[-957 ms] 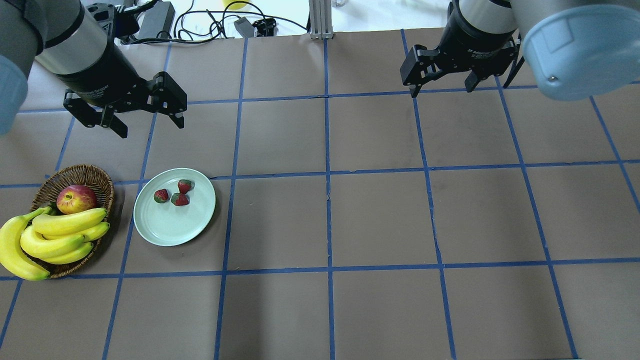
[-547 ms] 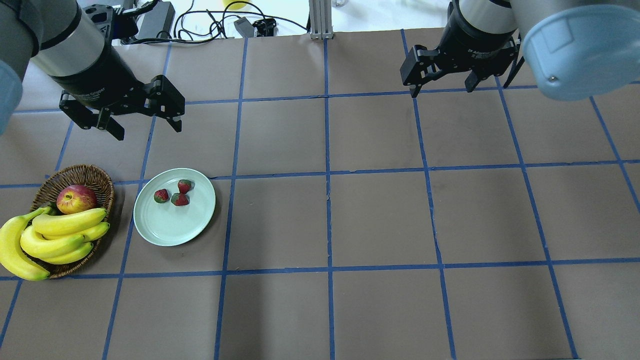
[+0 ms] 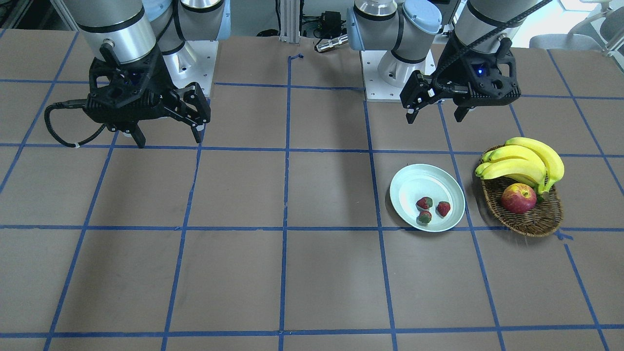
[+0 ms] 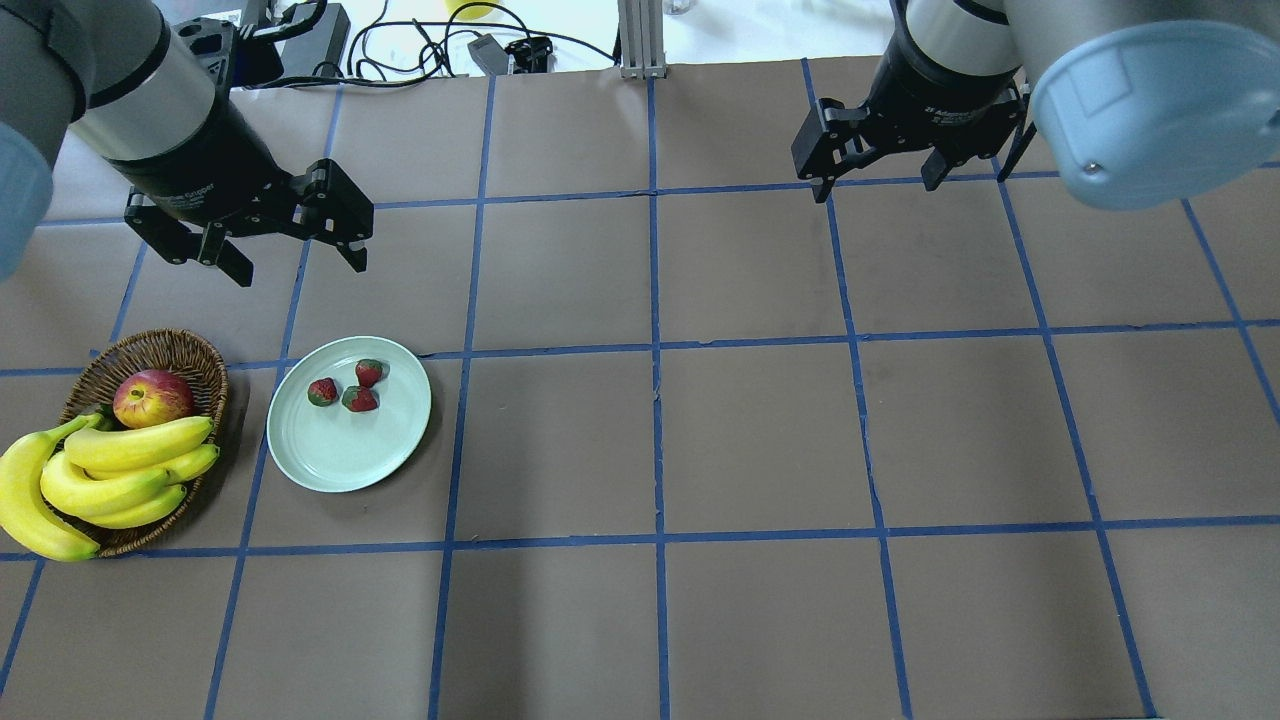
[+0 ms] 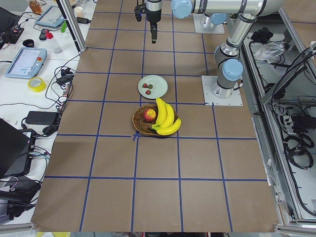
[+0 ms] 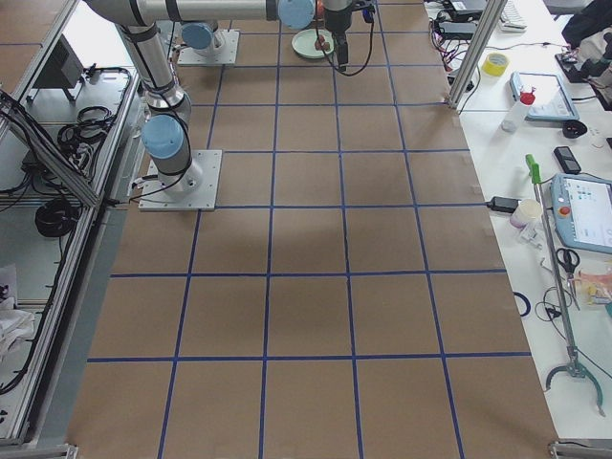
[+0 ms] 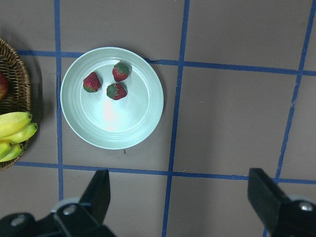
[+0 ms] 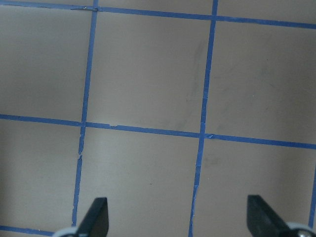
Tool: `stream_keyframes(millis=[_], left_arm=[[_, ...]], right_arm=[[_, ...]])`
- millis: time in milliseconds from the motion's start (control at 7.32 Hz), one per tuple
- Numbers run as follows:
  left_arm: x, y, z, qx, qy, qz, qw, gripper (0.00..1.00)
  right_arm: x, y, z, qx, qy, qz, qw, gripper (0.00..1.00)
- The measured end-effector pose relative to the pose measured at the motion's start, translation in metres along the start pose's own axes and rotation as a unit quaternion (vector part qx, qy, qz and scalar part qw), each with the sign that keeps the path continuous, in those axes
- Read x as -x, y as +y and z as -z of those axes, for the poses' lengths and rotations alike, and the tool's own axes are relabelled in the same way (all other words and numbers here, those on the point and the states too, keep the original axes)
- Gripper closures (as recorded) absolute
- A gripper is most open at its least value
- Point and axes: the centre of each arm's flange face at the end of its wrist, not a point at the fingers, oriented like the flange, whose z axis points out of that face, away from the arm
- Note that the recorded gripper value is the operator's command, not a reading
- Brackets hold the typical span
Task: Collect all strawberries into plate
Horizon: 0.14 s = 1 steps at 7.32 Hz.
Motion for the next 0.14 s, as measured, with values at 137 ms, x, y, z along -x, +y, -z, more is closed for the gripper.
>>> stream_keyframes(millis=[137], left_arm=[[-0.0001,0.0001,-0.0009,0.001,0.001,0.0,1.0,0.0]], right_arm=[[-0.0003,-0.0003,0.0006,-0.001,0.0,0.0,1.0,0.0]])
